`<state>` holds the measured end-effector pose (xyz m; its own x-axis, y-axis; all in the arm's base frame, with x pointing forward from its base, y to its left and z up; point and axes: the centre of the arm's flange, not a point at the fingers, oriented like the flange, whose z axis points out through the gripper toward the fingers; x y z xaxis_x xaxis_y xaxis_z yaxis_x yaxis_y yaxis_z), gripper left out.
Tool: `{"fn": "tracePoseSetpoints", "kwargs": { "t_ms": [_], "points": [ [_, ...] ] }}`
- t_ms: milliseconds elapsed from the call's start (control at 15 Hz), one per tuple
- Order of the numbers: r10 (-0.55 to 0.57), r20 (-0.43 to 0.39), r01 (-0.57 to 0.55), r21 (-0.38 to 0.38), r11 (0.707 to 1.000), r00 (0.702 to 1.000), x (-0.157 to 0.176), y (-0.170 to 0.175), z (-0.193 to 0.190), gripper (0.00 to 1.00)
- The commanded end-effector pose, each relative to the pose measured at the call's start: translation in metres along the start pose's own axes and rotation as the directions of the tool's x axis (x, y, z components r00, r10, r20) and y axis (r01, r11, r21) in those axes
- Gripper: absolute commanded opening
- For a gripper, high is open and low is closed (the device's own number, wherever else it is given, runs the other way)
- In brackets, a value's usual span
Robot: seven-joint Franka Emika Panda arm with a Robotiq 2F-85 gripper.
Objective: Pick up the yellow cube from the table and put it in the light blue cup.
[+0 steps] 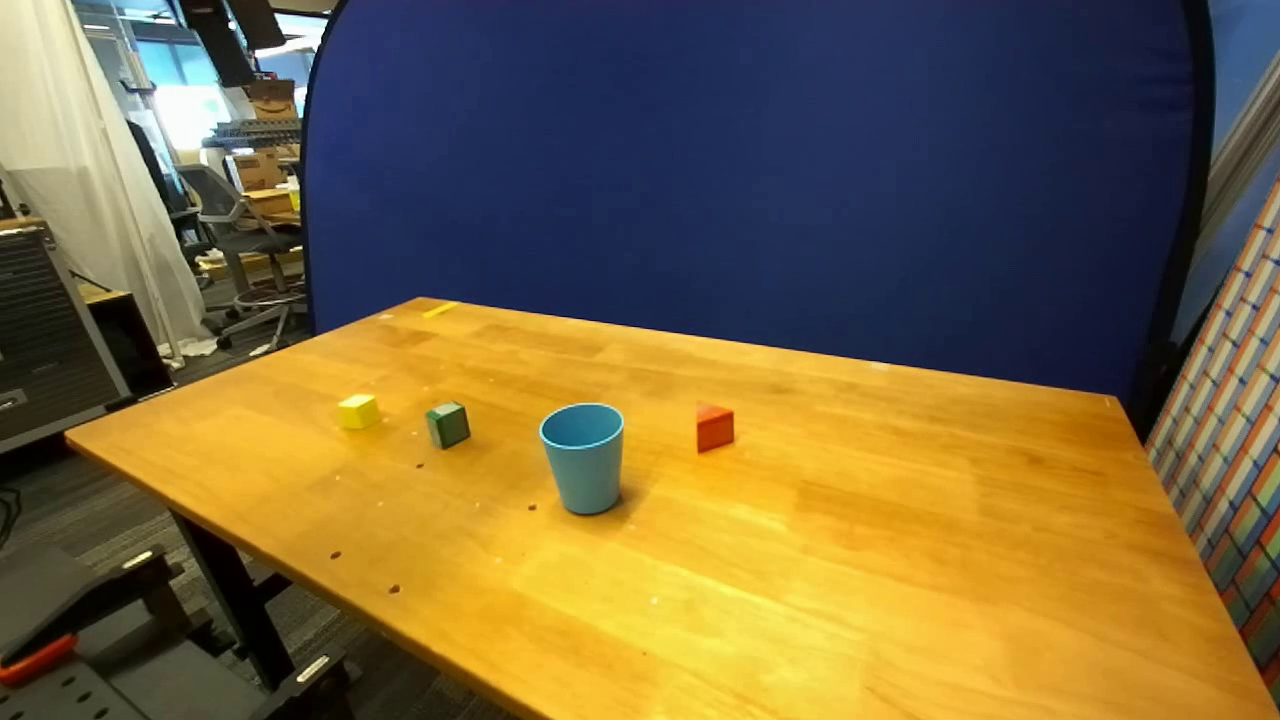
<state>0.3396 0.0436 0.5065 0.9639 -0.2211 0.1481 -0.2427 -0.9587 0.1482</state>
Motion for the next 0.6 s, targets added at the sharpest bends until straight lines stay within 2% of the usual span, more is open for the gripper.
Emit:
{"fn": "tracePoseSetpoints", "kwargs": {
  "t_ms": [0,267,533],
  "points": [
    [0.001,0.032,-0.004,0.082,0.997,0.999,0.026,-0.029,0.055,1.0],
    [-0.02,0.104,-0.002,0.205,0.979,0.994,0.043,-0.073,0.135,1.0],
    [-0.08,0.164,0.036,0.253,0.967,0.983,0.049,-0.131,0.21,1.0]
  ]
}}
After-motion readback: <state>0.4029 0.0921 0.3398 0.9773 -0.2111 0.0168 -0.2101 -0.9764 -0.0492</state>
